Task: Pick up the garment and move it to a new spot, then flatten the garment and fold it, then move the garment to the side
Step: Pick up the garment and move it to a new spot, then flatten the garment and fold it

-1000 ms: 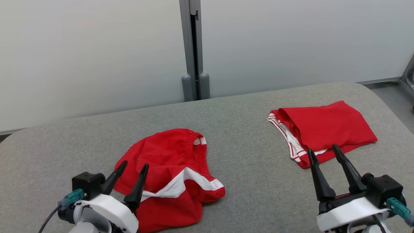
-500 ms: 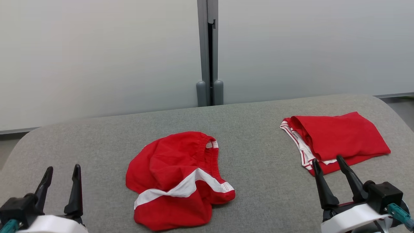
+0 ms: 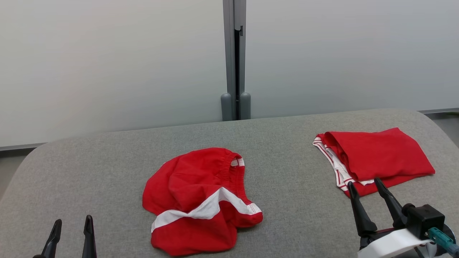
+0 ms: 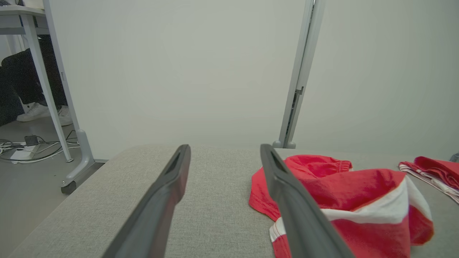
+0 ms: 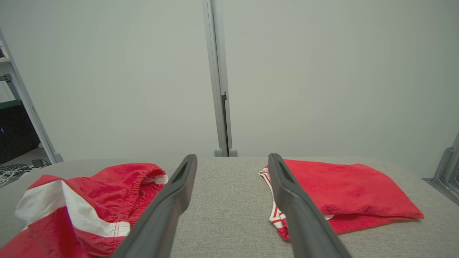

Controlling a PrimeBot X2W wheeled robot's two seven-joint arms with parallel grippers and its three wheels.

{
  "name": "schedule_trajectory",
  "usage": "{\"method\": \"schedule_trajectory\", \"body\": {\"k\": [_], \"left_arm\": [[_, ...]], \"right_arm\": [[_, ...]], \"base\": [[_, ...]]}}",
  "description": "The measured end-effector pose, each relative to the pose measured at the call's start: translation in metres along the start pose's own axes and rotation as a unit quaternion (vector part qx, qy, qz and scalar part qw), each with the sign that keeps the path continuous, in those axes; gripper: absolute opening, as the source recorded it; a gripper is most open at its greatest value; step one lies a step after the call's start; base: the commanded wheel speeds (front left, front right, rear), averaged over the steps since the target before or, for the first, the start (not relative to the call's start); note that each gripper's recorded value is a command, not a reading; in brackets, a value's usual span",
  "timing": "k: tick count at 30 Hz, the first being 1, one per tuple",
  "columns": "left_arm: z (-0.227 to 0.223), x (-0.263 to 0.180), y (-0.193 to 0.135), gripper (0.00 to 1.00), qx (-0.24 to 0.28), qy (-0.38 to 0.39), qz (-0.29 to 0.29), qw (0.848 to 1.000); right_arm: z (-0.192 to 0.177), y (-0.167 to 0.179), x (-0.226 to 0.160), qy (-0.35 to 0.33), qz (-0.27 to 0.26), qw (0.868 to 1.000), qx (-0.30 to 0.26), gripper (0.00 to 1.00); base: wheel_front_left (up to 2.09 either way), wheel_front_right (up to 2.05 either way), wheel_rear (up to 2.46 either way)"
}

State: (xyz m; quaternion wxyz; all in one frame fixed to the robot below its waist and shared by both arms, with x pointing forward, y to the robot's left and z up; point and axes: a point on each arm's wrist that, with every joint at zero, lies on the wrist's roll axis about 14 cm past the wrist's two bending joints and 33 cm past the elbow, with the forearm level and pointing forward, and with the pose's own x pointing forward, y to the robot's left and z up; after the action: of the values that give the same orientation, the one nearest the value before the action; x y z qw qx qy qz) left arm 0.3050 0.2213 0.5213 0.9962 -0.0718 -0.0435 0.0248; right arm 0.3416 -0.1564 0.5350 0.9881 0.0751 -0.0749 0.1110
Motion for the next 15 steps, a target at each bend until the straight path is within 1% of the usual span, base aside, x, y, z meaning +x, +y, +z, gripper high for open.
{"method": "schedule_trajectory", "body": {"k": [3,15], "left_arm": [[-0.0008,-0.0008,-0.0003,1.0,0.015,-0.001,-0.006,1.0],[-0.0027,-0.0008,-0.0042,1.0,0.019,-0.001,-0.014,1.0]], "right_arm": [[0.0011,0.001,-0.0004,-0.002,0.001,1.0,0.0,1.0],[0.0003,0.0044,-0.0006,0.0,0.008,1.0,-0.001,1.0]], "base": [[0.0,0.0,0.0],[0.0,0.0,0.0]]}}
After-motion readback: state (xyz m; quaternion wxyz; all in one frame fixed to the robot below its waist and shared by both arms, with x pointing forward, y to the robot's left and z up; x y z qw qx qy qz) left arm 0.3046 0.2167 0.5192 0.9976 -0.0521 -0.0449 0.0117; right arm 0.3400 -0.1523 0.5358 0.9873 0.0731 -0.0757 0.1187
